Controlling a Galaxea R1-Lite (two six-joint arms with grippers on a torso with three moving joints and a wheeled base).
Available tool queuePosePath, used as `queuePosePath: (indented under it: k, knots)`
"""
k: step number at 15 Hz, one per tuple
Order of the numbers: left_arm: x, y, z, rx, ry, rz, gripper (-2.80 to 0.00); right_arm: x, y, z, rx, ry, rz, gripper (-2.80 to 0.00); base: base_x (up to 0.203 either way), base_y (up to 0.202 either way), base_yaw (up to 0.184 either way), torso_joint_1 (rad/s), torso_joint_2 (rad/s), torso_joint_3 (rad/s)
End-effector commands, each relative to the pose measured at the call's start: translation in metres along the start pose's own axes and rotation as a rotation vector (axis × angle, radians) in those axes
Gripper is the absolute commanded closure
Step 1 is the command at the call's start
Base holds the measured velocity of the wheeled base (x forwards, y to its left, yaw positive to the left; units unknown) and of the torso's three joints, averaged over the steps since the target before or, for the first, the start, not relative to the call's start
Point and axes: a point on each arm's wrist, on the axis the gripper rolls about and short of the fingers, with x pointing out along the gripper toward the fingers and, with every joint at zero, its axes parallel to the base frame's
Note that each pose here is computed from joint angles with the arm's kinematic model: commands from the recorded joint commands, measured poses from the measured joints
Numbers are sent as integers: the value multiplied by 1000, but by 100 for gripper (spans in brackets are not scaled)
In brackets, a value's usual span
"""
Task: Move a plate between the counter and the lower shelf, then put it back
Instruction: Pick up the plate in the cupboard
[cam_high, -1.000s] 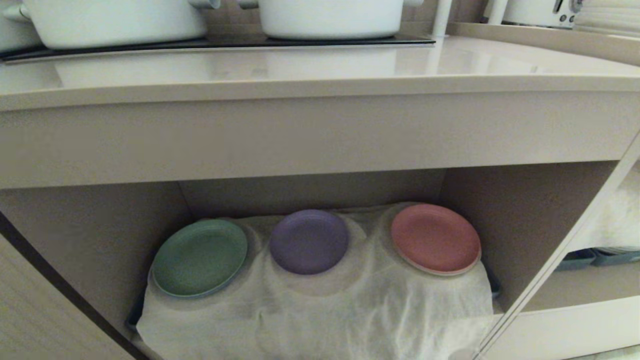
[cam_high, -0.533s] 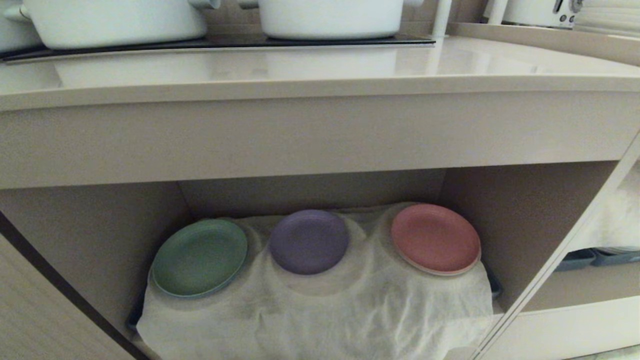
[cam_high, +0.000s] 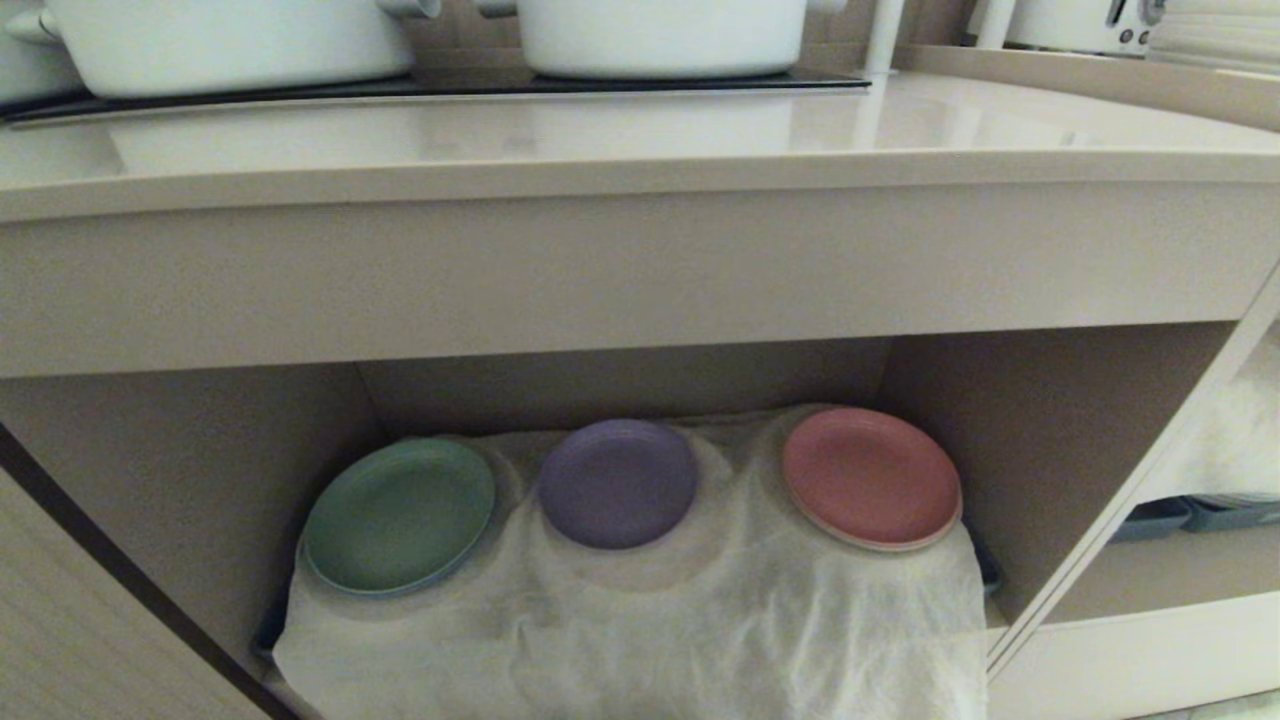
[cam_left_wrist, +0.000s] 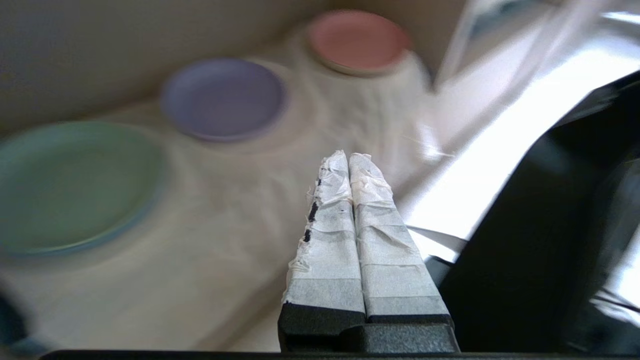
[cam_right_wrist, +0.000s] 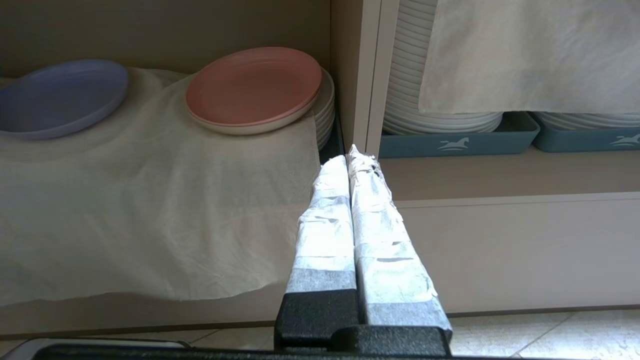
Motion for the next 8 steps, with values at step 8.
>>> queuePosePath:
  k: [8]
  knots:
    - [75, 41, -7, -48, 460, -224, 0, 0, 0, 0, 0, 2, 1, 0, 0, 0, 0, 0, 0, 0]
